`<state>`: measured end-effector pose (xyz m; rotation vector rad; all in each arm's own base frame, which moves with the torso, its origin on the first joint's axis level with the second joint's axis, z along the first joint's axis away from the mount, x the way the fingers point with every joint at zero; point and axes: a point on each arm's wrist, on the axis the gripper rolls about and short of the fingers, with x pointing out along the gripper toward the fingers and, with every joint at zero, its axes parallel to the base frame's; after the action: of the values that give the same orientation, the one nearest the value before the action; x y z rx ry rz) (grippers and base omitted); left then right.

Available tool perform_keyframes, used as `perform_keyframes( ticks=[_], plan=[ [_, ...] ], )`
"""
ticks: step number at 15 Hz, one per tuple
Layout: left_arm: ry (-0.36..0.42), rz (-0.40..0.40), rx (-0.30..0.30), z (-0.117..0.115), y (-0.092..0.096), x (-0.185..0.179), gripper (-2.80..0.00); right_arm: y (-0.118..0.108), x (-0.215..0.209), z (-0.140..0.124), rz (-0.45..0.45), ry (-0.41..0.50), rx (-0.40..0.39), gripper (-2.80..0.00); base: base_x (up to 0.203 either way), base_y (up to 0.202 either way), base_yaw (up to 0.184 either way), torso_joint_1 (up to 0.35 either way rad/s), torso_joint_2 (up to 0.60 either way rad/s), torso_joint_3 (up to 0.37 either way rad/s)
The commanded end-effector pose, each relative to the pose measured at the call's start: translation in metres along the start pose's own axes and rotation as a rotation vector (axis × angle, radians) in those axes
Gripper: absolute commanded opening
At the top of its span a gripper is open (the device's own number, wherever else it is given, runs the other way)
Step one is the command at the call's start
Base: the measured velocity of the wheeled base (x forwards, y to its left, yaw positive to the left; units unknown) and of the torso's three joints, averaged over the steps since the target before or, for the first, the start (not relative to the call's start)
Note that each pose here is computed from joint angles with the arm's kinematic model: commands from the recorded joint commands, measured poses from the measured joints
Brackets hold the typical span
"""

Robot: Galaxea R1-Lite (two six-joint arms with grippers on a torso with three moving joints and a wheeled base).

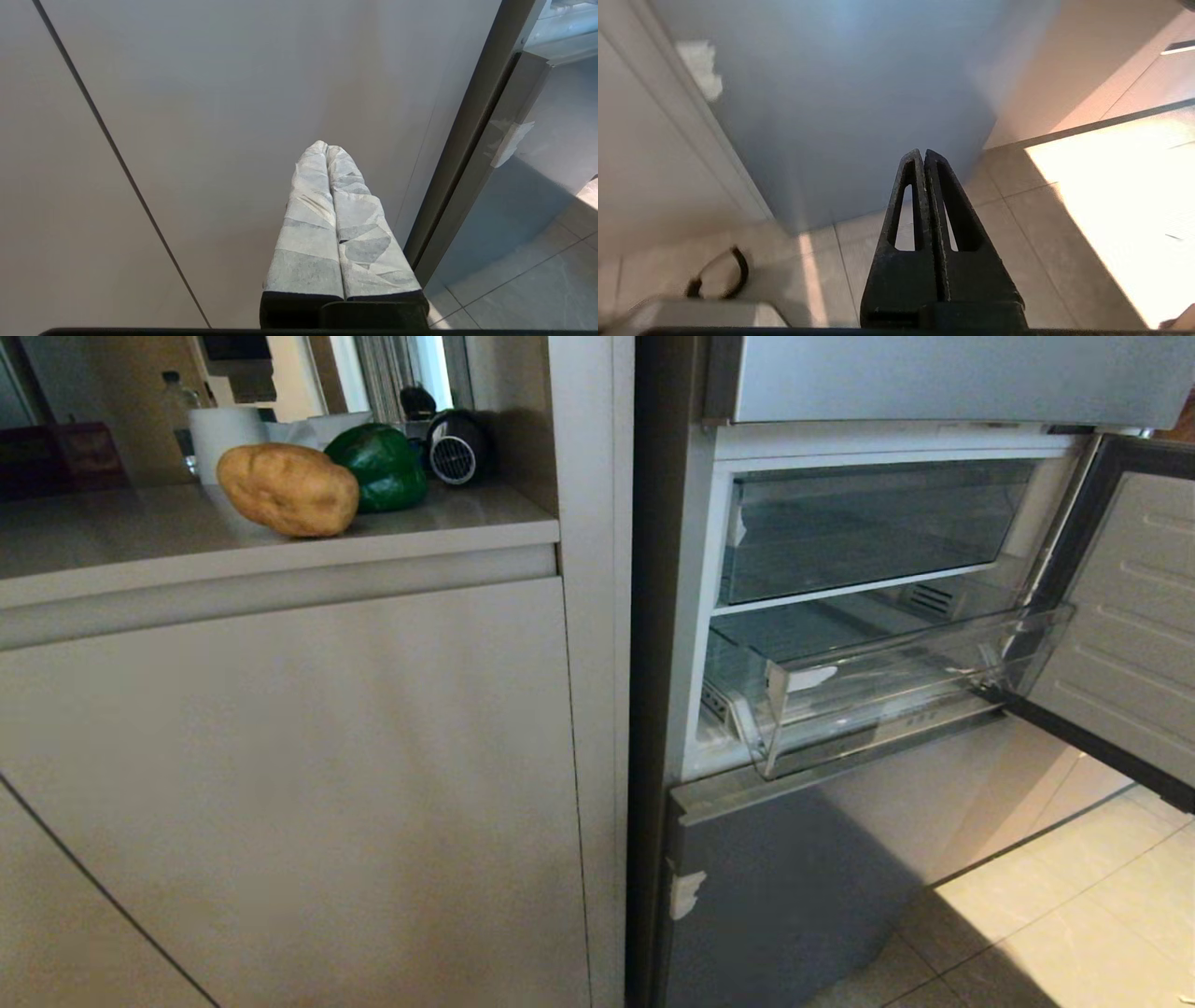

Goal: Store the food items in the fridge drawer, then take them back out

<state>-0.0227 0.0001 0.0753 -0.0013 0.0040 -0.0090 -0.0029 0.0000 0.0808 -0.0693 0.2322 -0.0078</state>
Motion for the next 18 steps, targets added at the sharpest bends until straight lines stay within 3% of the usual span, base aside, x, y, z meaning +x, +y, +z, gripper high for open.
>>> perform_keyframes(
  ticks=[1, 2, 6, 13, 18],
  plan=[
    [0.001, 0.0, 0.0, 0.0, 0.0, 0.0, -2.8, 0.0, -0.002, -0.003, -0.025, -0.028, 0.029, -2.8, 0.0, 0.0, 0.0, 0.0, 0.0, 0.0],
    [0.001, 0.0, 0.0, 0.0, 0.0, 0.0, -2.8, 0.0, -0.003, -0.003, -0.022, -0.043, 0.034, -2.8, 0.0, 0.0, 0.0, 0.0, 0.0, 0.0],
    [-0.001, 0.0, 0.0, 0.0, 0.0, 0.0, -2.8, 0.0, -0.018, -0.009, -0.012, -0.253, 0.063, -2.8, 0.0, 0.0, 0.0, 0.0, 0.0, 0.0],
    [0.001, 0.0, 0.0, 0.0, 0.0, 0.0, -2.8, 0.0, -0.018, -0.009, -0.01, -0.255, 0.081, -2.8, 0.0, 0.0, 0.0, 0.0, 0.0, 0.0],
    [-0.001, 0.0, 0.0, 0.0, 0.0, 0.0, -2.8, 0.0, -0.018, -0.009, -0.01, -0.255, 0.079, -2.8, 0.0, 0.0, 0.0, 0.168, -0.41, -0.246]
  ],
)
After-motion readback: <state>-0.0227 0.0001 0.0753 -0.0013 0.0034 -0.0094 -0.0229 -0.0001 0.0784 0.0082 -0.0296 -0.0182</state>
